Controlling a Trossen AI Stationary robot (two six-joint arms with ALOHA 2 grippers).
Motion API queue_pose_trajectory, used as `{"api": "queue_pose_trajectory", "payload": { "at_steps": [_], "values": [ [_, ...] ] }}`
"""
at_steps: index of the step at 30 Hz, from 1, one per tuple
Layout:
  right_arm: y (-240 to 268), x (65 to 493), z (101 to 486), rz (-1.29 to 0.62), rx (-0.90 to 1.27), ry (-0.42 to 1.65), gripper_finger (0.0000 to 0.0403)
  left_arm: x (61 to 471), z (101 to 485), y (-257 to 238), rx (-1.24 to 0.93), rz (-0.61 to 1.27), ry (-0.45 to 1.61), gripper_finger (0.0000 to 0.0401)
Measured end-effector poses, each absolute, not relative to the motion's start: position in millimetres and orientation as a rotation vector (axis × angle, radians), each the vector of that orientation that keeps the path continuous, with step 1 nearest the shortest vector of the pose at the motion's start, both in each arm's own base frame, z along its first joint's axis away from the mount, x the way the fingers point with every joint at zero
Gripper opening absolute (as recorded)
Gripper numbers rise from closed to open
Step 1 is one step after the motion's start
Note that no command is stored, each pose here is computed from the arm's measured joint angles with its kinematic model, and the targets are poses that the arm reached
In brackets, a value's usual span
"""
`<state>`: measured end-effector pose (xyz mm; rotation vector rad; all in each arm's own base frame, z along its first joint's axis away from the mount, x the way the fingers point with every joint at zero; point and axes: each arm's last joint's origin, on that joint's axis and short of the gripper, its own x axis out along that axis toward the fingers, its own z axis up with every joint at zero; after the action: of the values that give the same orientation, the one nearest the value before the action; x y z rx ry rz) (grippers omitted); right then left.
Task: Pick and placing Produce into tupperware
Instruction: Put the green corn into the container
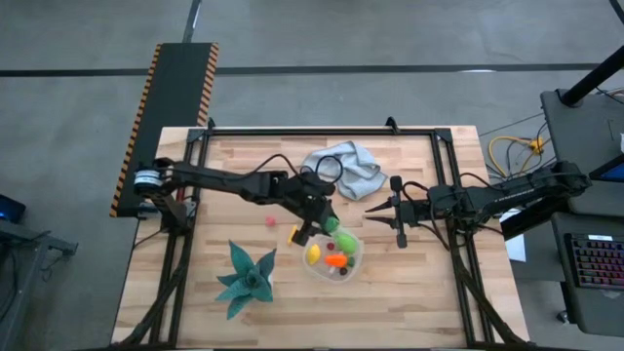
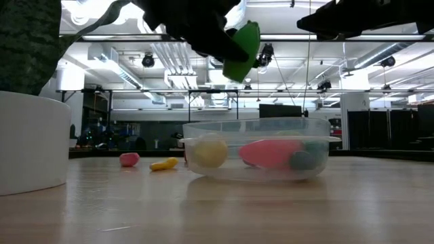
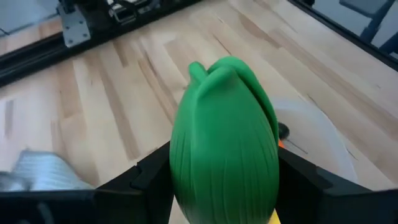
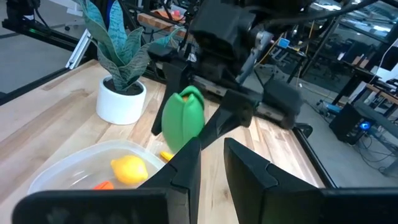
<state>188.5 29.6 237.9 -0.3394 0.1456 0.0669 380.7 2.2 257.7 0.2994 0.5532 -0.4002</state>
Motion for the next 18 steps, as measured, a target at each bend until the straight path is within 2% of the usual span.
{"api": "queue_pose_trajectory", "payload": {
  "at_steps": [18],
  "values": [
    [29.5,188.4,237.7,0.067,-0.339,0.148,0.0063,387.7,189.2,-1.4,0.196,-0.473,0.503,0.0192]
  ]
}}
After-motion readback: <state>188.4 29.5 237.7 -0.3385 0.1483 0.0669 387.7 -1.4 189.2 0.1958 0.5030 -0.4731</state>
